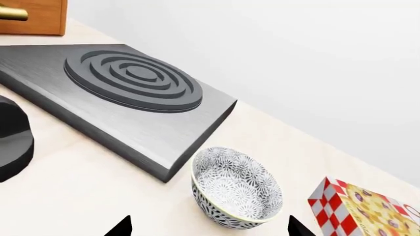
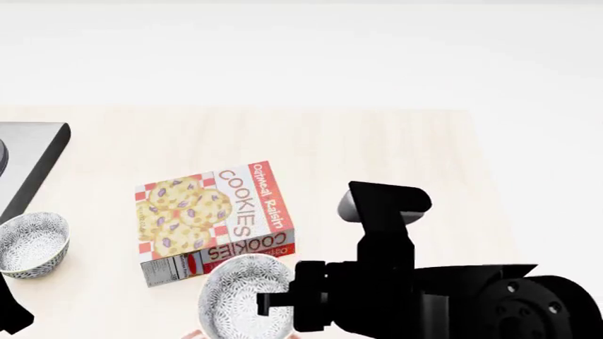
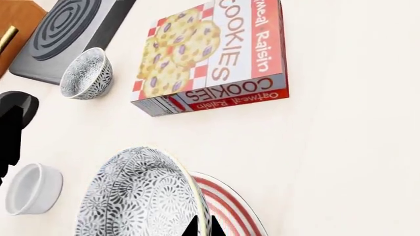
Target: Pick the akita bowl next to the plate and place it on the plate.
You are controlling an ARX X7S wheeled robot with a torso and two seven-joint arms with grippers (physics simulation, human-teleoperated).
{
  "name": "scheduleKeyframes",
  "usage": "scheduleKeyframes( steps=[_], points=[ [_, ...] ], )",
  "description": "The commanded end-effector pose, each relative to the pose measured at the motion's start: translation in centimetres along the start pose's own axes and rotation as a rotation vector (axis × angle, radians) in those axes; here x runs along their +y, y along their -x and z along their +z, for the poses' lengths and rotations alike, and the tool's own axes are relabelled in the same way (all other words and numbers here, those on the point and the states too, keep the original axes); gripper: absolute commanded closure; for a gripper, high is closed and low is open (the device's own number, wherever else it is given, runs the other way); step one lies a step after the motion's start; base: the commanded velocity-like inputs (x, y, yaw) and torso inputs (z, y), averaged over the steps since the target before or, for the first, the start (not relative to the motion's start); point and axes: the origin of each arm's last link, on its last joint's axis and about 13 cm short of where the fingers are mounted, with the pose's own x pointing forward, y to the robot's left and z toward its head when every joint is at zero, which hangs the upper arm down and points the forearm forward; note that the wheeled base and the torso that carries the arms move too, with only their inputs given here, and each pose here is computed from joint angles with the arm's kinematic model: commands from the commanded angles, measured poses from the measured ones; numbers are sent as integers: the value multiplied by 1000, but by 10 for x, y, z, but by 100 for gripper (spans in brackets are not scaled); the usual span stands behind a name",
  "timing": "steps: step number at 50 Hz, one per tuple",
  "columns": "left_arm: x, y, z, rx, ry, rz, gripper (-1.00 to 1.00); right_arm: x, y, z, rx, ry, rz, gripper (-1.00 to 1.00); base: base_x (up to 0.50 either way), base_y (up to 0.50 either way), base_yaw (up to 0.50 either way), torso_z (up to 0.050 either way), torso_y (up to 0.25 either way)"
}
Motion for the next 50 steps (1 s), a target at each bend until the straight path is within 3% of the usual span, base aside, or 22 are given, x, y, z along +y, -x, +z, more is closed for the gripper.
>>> scheduleKeyframes(
  steps=[1,50],
  points=[
    [0,0,0,0,0,0,-100,1,-2,-3,10,7,28,100,0,0,0,0,0],
    [0,0,-1,1,-2,-2,-100,1,-18,-27,127,42,84,100,0,0,0,0,0]
  ],
)
